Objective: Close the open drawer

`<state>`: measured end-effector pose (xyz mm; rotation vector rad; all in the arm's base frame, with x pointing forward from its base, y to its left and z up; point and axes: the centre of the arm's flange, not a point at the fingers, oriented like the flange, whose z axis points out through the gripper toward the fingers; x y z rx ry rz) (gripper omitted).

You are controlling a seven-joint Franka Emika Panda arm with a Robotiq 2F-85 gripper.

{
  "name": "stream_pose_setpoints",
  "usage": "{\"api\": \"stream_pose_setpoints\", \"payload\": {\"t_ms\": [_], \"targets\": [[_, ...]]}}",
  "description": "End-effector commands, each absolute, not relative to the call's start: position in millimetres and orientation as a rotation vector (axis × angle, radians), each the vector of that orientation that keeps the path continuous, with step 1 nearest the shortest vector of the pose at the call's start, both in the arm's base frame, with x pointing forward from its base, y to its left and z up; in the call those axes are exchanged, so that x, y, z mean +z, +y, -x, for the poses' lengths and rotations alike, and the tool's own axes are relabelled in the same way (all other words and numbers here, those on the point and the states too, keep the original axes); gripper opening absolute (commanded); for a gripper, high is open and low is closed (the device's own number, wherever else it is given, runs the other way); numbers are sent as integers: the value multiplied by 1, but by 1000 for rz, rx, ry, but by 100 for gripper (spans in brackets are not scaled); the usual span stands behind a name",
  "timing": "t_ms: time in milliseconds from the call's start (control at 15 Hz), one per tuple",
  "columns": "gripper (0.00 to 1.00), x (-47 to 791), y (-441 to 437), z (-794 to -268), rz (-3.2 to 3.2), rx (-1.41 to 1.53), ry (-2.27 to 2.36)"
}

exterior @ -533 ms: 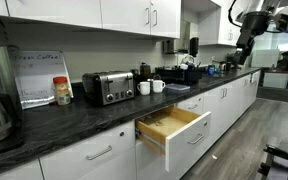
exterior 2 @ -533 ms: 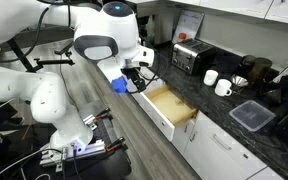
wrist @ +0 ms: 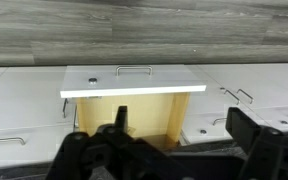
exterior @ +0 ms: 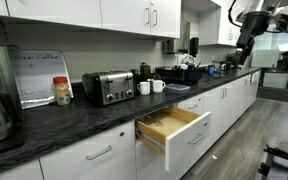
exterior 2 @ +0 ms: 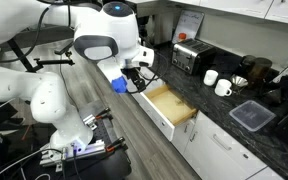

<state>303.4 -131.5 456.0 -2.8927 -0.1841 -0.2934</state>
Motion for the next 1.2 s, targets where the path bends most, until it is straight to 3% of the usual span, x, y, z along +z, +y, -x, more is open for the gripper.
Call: {"api": "stream_pose_setpoints", "payload": {"t_ms": [0,467,1133], "targets": [[100,456,-131,-303,2893,-293,-184],[100,356,-155,-271,2851,-337,-83],[100,295,-153,-285,2798,-240,-159]]}}
